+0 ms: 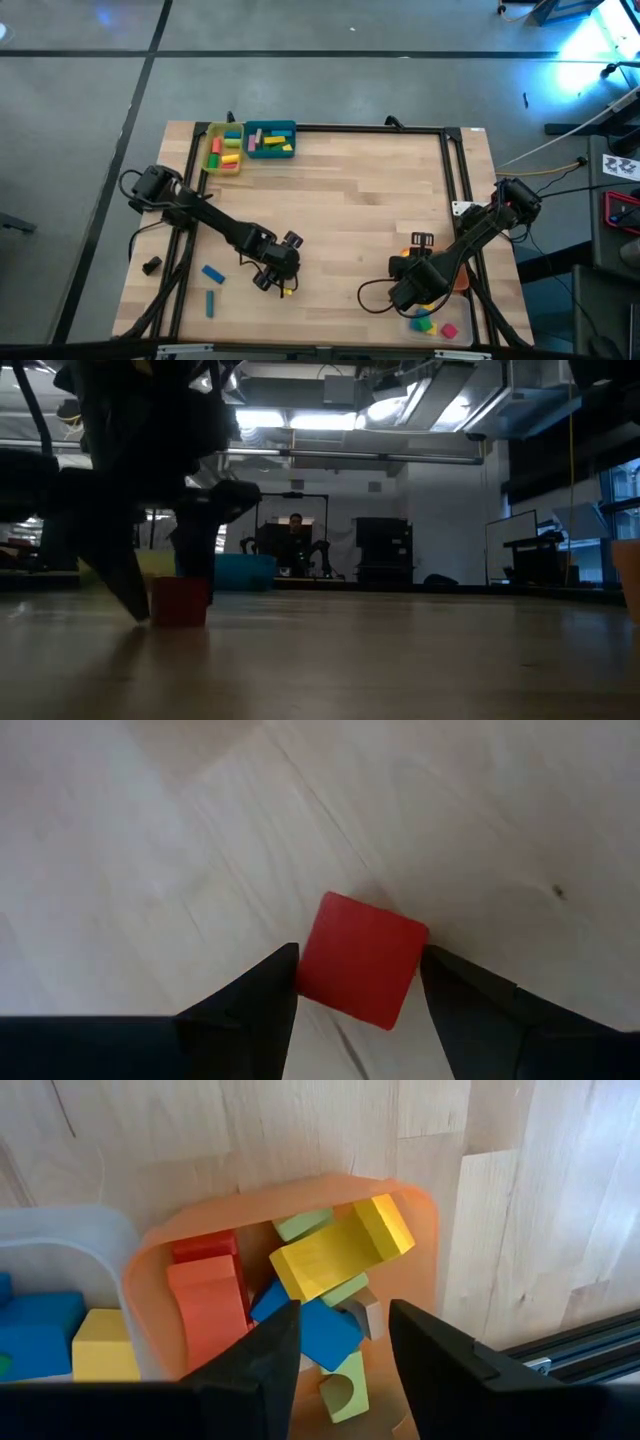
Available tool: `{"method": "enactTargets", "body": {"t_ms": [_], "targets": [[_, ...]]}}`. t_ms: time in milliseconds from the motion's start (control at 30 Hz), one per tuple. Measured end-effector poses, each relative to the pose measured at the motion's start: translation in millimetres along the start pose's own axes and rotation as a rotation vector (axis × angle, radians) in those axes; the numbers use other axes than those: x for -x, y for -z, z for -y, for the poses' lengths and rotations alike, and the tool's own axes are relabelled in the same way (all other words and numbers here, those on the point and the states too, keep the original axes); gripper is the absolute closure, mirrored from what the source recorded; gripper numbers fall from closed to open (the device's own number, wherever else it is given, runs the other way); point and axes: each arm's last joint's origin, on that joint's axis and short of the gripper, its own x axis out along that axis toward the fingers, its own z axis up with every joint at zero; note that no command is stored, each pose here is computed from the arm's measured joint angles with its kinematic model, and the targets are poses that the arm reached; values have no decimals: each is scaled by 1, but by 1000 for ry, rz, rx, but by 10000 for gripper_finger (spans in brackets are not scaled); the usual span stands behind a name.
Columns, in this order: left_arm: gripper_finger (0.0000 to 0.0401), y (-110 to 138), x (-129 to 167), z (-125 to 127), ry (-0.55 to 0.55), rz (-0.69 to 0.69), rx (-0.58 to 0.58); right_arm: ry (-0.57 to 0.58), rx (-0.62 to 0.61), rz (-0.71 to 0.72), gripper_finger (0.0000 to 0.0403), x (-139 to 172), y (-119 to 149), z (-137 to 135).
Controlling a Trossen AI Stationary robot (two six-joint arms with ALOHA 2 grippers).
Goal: Sort blocks by size
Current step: Put the red square block into the transparent bin
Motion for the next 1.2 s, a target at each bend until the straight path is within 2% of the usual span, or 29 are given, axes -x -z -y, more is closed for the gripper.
{"method": "enactTargets", "body": {"t_ms": [100,267,433,533,633,733,833,933,1033,1133,1200], "targets": [[222,1,-4,1,6,-11,9,0,0,0,248,0,0,0],[280,-1,-7,-1,1,10,62,2,-13,2,249,0,0,0],[283,-11,-8,-16,-58,152,134,19,-35,61,249,7,3,6],[283,-20,-5,-33,-115,285,176,55,-63,169,249,19,8,17],[283,-27,0,-54,-189,427,200,122,-90,348,249,35,13,32],[280,-33,8,-76,-270,572,237,209,-154,534,249,48,17,45],[276,-36,18,-94,-348,704,261,245,-219,640,249,56,21,55],[275,-39,27,-106,-431,796,218,253,-306,739,249,60,27,64],[273,-40,32,-112,-501,835,152,267,-392,801,249,52,38,76],[272,-41,35,-114,-542,843,94,224,-492,834,249,41,54,92],[272,-41,35,-113,-553,832,62,166,-591,907,249,36,62,101]]}}
